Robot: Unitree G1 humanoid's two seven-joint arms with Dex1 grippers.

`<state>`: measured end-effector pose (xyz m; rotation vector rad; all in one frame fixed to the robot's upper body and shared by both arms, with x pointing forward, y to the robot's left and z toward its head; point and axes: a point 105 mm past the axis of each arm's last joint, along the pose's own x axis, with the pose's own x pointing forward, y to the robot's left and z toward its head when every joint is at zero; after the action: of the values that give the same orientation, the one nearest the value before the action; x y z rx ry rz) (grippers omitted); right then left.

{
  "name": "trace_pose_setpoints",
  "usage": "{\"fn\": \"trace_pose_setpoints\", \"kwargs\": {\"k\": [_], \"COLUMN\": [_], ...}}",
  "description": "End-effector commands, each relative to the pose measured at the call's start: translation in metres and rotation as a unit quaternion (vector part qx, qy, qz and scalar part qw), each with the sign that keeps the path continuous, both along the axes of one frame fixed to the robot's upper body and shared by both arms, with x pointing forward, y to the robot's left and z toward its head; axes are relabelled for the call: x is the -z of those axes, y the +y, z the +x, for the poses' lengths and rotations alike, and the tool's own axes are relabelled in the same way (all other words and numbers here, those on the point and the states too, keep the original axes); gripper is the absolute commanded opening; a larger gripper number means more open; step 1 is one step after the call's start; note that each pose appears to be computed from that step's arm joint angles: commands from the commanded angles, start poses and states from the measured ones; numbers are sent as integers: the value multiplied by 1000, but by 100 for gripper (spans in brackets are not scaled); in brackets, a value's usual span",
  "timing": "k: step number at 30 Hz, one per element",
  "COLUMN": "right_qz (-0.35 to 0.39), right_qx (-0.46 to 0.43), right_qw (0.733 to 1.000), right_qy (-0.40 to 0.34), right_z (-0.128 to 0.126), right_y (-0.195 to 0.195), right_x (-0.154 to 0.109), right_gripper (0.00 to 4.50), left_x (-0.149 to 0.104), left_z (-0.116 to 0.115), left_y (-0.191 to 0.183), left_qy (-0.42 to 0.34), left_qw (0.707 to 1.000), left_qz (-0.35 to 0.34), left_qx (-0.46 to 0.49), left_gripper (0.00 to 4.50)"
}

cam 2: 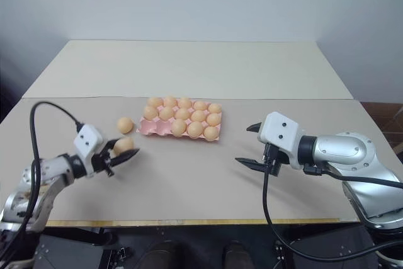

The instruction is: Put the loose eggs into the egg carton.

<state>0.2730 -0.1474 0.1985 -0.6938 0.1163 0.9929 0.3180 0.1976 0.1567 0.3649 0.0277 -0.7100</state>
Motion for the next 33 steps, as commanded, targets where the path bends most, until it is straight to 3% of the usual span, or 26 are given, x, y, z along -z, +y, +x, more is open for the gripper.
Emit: {"fn": "trace_pose_setpoints", "kwargs": {"k": [1,8,13,19,23,29,33], "right_qz": [1,1,0,-1,-1,-2,-4], "right_qx": [-3,16,35,49,52,50,42], "right_qw": [1000,999,999,998,998,998,998], "right_qy": [-26,-36,-38,-38,-38,-40,-43], "right_z": [-3,-9,-13,-18,-19,-18,-17], "right_y": [6,4,-1,-4,-4,-5,-6], "right_x": [-10,-13,-13,-11,-11,-12,-17], "right_gripper": [450,450,450,450,450,450,450], "left_x": [-14,-15,-17,-18,-18,-29,-28], "left_z": [15,54,65,66,70,53,18], "left_y": [-14,-37,-54,-58,-57,-49,-23], "left_qy": [-41,-70,-63,-75,-81,-97,-79], "left_qw": [999,997,997,996,996,994,994], "left_qz": [-9,-14,-30,-23,-28,-34,15], "left_qx": [8,1,26,40,27,45,74], "left_gripper": [176,176,176,361,361,361,361]}}
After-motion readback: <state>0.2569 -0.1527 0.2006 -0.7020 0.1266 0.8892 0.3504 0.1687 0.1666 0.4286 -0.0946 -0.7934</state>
